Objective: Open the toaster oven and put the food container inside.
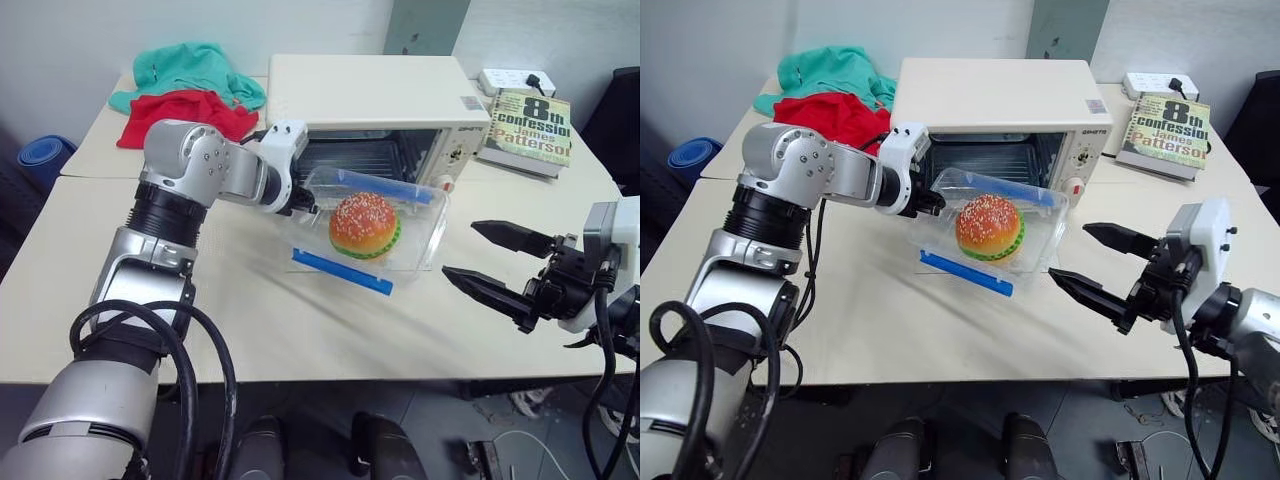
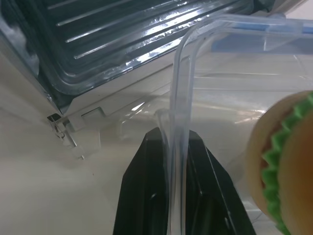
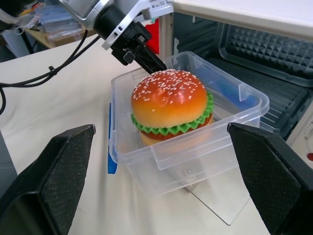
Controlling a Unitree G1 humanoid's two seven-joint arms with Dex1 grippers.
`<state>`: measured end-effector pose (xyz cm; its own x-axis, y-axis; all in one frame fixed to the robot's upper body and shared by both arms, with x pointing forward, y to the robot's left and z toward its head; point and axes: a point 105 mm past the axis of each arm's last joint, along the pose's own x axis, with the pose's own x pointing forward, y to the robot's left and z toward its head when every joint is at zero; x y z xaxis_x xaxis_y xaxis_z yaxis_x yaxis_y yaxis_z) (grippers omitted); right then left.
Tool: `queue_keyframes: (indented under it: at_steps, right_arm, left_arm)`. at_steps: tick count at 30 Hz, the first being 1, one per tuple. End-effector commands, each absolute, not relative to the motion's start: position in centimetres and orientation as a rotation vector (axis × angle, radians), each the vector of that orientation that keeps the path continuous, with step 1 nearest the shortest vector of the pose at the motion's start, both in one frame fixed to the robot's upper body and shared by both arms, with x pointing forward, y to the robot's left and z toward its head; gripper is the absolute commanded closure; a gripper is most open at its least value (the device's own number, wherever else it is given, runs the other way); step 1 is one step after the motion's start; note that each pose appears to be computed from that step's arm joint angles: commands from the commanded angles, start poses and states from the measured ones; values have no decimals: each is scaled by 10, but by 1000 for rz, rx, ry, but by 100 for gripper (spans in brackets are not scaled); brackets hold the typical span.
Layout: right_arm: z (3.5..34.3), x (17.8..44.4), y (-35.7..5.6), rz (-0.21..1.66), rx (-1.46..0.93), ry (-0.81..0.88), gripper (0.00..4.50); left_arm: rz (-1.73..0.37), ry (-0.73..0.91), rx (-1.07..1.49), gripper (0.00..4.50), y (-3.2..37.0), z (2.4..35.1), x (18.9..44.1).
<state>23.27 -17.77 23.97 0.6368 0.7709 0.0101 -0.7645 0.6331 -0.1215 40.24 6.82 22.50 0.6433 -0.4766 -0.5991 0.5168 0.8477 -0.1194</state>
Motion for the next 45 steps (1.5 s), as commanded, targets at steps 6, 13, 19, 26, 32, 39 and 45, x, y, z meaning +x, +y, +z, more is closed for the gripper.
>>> queue_keyframes:
  at_steps: [6,13,19,26,32,39,45]
  right_arm:
    - [244,238,-175,863,-126,-108,0]
    - [239,241,-173,858,-123,-104,0]
    - [238,234,-172,865,-109,-91,0]
    - [239,225,-165,912,-46,-74,126]
    - [217,218,-151,945,-3,11,313]
    - [195,223,-139,913,32,65,447]
    - [169,254,-137,775,-8,99,447]
  left_arm:
    - [-493,612,60,303,71,241,406]
    - [-480,547,75,183,80,250,404]
    - [-799,299,15,183,66,287,370]
    - [-1215,17,-140,237,105,299,322]
    - [-1419,117,36,402,125,253,292]
    - [-1455,196,195,450,116,213,288]
    - [-1343,244,329,450,100,171,312]
